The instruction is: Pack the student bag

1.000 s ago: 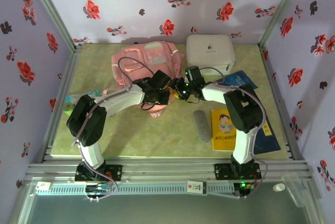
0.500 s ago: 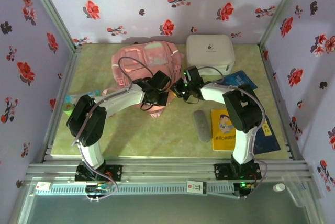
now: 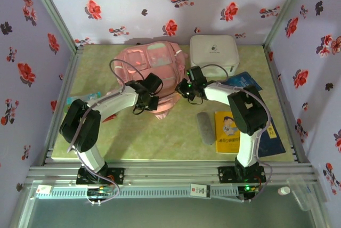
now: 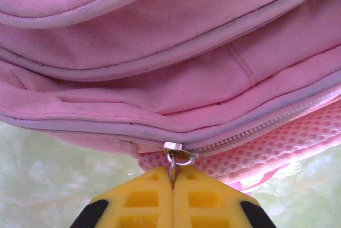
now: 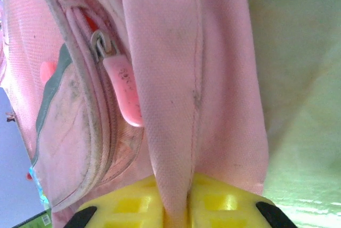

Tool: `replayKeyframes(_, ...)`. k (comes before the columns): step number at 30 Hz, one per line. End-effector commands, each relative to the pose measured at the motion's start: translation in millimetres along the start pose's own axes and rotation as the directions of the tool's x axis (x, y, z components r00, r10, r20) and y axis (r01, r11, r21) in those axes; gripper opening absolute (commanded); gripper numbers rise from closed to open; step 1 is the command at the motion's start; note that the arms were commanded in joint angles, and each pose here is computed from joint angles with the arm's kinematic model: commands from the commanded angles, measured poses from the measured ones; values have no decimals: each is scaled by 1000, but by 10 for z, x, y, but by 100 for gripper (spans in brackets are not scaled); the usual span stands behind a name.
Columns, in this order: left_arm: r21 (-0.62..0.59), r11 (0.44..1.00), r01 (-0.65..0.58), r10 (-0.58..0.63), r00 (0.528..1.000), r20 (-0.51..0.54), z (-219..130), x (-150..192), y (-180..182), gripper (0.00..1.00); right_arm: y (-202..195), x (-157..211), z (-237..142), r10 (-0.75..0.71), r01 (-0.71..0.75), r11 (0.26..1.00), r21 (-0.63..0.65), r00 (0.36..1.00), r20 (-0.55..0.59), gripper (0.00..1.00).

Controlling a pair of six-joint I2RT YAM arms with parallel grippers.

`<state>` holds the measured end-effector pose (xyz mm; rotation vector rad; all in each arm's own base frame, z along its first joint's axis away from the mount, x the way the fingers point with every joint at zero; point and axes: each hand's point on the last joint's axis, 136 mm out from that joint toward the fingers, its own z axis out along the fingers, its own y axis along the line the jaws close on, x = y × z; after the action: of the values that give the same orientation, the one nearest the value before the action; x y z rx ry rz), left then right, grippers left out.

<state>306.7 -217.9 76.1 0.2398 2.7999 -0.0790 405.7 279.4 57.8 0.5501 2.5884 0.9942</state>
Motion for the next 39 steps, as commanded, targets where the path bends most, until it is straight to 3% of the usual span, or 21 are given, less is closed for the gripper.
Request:
replayKeyframes(1, 29, 999, -18, 18, 1000, 2, -106, 13, -12, 0, 35, -302, -205, -18, 19, 1000, -8, 993, 114, 29)
replayKeyframes(5, 139, 990, -38, 34, 999, 36, -203, -106, -306, 0, 52, -234, -422, 25, -20, 999, -44, 994, 106, 51)
replayKeyframes(11, 313, 948, -57, 40, 997, 60, -326, -230, -834, 0, -81, -24, -718, 149, -144, 988, -61, 985, 90, 69)
replayKeyframes(17, 335, 939, -74, 61, 997, 50, -254, -281, -1088, 0, -237, 189, -707, 279, -279, 960, -22, 959, 56, 71)
replayKeyframes(23, 324, 944, -59, 57, 998, 18, -149, -239, -1120, 0, -228, 276, -552, 292, -293, 956, 5, 956, 26, 71)
replayKeyframes(39, 233, 970, -63, 69, 997, -17, -37, -126, -942, 0, -524, 342, -272, 282, -283, 949, 138, 959, 26, 54)
